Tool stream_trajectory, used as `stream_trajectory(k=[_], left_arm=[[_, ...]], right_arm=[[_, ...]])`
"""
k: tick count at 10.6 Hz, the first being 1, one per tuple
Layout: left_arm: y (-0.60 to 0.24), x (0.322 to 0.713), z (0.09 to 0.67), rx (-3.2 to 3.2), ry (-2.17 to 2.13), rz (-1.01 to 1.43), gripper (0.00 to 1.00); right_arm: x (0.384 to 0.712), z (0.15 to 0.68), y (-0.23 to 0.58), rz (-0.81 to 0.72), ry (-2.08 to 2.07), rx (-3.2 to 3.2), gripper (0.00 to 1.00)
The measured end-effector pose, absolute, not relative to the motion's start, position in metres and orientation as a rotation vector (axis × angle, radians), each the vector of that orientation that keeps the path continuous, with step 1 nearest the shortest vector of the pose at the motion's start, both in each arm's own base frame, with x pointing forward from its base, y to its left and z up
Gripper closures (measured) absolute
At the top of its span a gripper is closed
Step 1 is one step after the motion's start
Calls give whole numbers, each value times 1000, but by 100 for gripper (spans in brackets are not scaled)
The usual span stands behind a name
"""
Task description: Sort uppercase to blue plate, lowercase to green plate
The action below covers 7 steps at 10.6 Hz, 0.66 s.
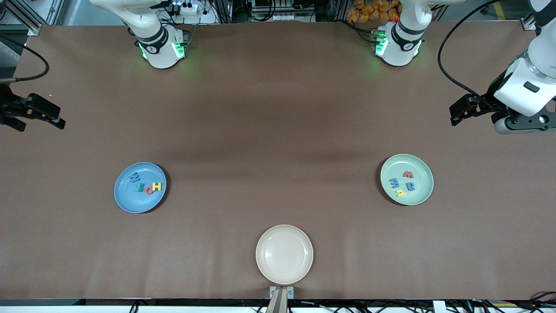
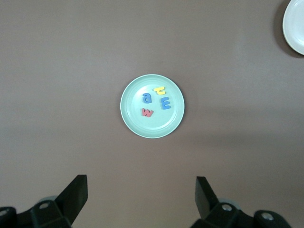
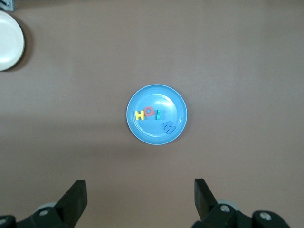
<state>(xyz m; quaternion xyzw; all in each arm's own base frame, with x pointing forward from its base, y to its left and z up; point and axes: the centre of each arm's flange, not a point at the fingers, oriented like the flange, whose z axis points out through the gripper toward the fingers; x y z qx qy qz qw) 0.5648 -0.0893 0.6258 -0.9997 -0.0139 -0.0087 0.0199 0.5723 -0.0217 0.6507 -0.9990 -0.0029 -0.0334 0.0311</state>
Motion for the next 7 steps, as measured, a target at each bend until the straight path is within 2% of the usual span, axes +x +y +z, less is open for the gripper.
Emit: stream_trajectory(k=[7], left_arm=[[-89,565,645,-3107,-45,-88,0]], right_arm=[[572,663,-15,-145,-31,-3120,0]])
